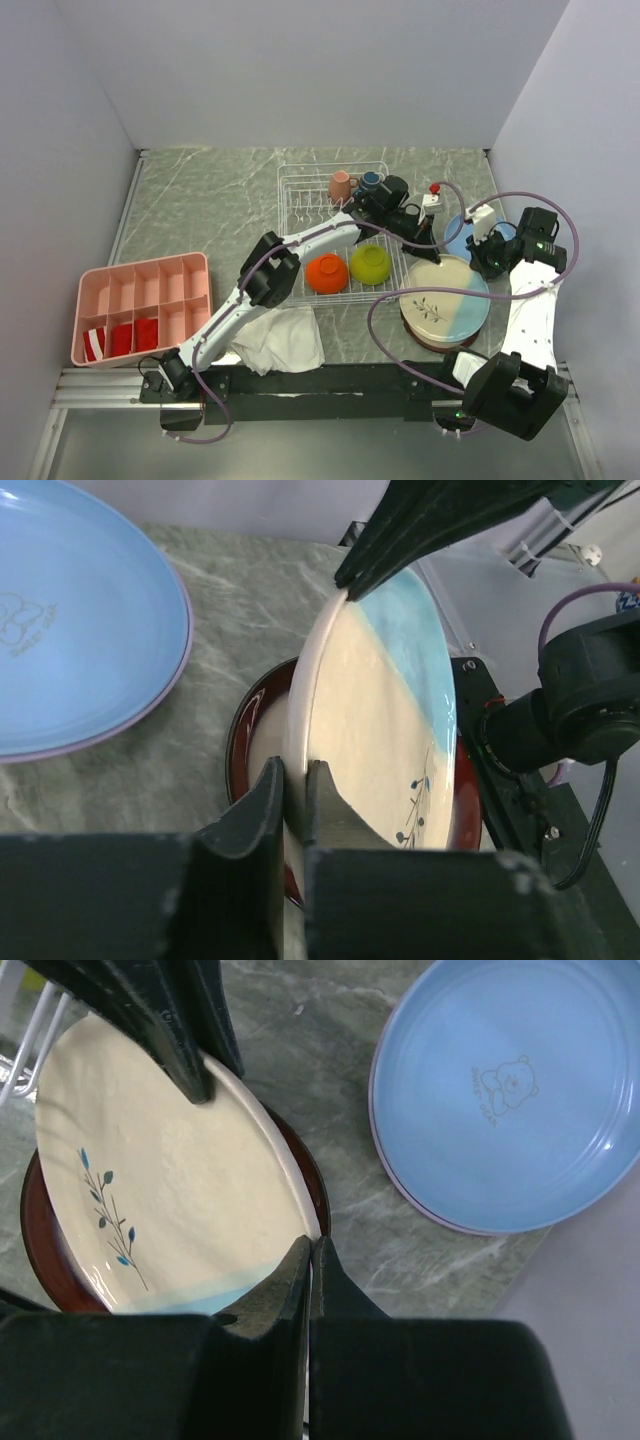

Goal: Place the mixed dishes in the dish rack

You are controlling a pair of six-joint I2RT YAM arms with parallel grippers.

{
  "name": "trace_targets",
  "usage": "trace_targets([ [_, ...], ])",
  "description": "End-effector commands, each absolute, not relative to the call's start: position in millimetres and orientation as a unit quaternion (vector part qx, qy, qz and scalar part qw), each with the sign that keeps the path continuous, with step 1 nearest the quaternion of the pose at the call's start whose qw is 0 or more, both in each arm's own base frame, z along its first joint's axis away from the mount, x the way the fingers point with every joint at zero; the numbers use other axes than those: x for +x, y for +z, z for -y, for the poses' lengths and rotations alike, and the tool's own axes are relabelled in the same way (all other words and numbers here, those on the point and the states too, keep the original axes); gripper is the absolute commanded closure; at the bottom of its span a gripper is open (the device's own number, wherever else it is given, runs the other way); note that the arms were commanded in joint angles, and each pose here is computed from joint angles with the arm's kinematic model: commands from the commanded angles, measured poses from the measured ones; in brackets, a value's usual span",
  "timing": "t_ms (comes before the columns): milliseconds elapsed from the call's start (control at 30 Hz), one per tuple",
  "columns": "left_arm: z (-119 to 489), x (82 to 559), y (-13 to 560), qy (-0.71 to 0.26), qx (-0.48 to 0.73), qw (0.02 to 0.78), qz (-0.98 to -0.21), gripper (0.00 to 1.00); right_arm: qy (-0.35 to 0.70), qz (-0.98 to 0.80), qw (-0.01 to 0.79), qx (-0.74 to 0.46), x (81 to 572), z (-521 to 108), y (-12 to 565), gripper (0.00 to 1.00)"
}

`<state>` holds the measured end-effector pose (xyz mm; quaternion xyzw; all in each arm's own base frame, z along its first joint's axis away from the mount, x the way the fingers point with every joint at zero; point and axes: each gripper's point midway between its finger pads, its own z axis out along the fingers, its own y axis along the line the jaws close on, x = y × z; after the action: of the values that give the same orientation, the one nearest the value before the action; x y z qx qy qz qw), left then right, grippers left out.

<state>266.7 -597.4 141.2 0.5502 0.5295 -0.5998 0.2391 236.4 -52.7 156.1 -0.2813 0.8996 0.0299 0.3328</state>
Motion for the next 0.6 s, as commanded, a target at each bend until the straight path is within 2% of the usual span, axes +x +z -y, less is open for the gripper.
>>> trace_targets([
  [0, 607.4, 253.1, 173.8, -0.618, 0.560, 0.260, -0.486, 0.99, 0.022, -0.876, 0.383, -0.292, 251.5, 47.4, 184.5, 0.93],
  [67, 609.0, 255.5, 180.4, -0.616, 0.560, 0.272, -0.482, 0.99, 0.012, -0.885, 0.374, -0.277, 250.3, 53.3, 182.4, 0.73],
  [100, 609.3, 256.0, 182.7, -0.616, 0.560, 0.275, -0.481, 0.99, 0.012, -0.888, 0.369, -0.274, 249.5, 54.7, 180.9, 0.57],
  [167, 609.3, 256.6, 185.8, -0.615, 0.559, 0.281, -0.480, 0.99, 0.027, -0.890, 0.356, -0.285, 242.2, 49.6, 175.9, 0.48],
  [400, 607.6, 258.0, 197.4, -0.610, 0.559, 0.303, -0.473, 0.99, 0.073, -0.901, 0.319, -0.284, 236.5, 45.3, 161.9, 0.38],
  [567, 605.0, 260.4, 204.4, -0.613, 0.549, 0.315, -0.473, 0.99, 0.126, -0.915, 0.264, -0.278, 233.1, 45.8, 143.3, 0.38],
])
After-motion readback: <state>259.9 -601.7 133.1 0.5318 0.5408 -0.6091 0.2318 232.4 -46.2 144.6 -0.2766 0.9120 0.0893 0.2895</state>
